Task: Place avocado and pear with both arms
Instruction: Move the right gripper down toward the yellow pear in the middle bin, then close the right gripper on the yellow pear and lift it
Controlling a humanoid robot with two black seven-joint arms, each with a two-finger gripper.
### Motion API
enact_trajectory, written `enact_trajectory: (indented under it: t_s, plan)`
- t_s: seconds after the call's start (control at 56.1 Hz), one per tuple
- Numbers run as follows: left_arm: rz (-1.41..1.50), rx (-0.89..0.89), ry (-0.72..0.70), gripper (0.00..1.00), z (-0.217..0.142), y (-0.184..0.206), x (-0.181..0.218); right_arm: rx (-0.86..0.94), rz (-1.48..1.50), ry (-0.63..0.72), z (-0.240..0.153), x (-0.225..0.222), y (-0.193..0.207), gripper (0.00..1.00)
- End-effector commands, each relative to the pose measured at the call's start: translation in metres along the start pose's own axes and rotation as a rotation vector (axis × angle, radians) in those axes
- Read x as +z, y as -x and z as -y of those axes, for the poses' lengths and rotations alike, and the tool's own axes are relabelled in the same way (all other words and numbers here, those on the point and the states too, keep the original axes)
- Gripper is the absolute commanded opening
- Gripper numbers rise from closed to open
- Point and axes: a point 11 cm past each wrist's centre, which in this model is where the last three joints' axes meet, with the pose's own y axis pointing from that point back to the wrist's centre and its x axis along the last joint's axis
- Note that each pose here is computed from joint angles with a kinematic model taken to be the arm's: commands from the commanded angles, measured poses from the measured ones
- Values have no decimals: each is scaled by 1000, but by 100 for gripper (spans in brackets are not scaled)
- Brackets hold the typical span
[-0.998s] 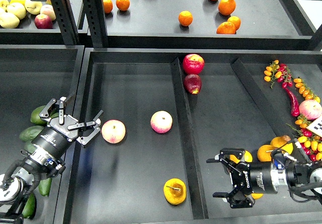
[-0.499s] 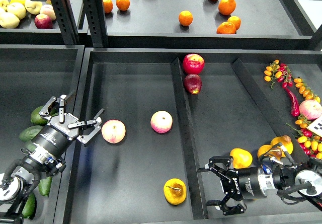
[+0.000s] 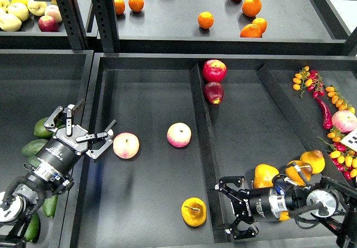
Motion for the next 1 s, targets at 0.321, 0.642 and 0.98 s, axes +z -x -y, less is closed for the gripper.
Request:
enact_trajectory:
  t_s: [0.321,0.642,0.98]
  plan:
    - [0,-2,2,99,0,1,0,-15,14,6,14,2,5,86]
    - [2,-4,8,99,-1,1,2,-5,28,8,18,4,3,81]
    - [1,0,16,99,-2,0,5,3,51,4,25,5,1,69]
